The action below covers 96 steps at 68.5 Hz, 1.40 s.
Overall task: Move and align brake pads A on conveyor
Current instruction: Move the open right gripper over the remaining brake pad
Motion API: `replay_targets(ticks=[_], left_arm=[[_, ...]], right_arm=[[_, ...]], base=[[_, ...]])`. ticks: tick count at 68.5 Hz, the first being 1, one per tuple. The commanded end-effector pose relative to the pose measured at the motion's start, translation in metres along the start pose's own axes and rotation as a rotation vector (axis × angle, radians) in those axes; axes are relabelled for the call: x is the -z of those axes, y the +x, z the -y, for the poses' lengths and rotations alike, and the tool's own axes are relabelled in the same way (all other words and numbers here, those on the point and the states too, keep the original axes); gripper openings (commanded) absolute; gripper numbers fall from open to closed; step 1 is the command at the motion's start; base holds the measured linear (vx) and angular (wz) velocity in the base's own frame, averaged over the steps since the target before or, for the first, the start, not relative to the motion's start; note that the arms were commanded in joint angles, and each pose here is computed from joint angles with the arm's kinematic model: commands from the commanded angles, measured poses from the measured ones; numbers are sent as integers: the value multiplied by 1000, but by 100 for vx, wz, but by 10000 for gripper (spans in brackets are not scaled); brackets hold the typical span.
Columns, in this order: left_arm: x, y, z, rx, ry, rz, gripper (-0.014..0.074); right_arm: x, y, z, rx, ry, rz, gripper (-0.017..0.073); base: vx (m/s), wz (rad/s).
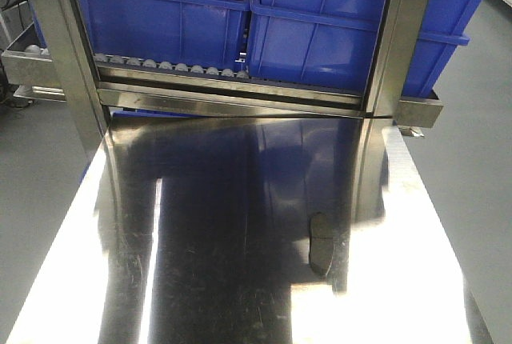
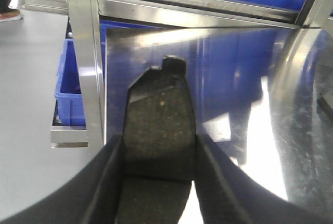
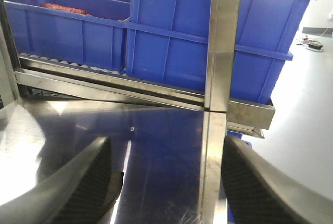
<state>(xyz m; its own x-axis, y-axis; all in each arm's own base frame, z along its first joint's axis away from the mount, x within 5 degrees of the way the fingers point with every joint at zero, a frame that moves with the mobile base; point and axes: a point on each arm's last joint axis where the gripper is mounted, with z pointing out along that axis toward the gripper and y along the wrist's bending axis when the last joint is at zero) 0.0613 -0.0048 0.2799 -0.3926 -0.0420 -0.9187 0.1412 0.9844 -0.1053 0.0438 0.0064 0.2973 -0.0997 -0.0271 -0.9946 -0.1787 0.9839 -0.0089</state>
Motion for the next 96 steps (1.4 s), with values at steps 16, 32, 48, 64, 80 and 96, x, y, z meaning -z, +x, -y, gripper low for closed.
replay_targets(ticks=[16,32,48,64,80,96], left_arm=[[3,-14,5,5,50,95,-6],[3,-14,5,5,50,95,-6],[3,-14,5,5,49,95,-6],[3,-14,5,5,49,95,-6],[3,-14,5,5,49,95,-6],[3,-14,5,5,49,95,-6]], right_arm=[[1,-14,0,17,2,86,442],[2,-15,0,17,1,102,442],[-4,-18,-1,9,-4,100,438],[-48,-21,-3,-44,-18,-226,414],[-101,-27,-10,-134,-47,-537,411],[-151,-13,-14,-155,-43,-734,366]], base=[[0,0],[0,0],[0,0],[0,0],[0,0],[0,0]])
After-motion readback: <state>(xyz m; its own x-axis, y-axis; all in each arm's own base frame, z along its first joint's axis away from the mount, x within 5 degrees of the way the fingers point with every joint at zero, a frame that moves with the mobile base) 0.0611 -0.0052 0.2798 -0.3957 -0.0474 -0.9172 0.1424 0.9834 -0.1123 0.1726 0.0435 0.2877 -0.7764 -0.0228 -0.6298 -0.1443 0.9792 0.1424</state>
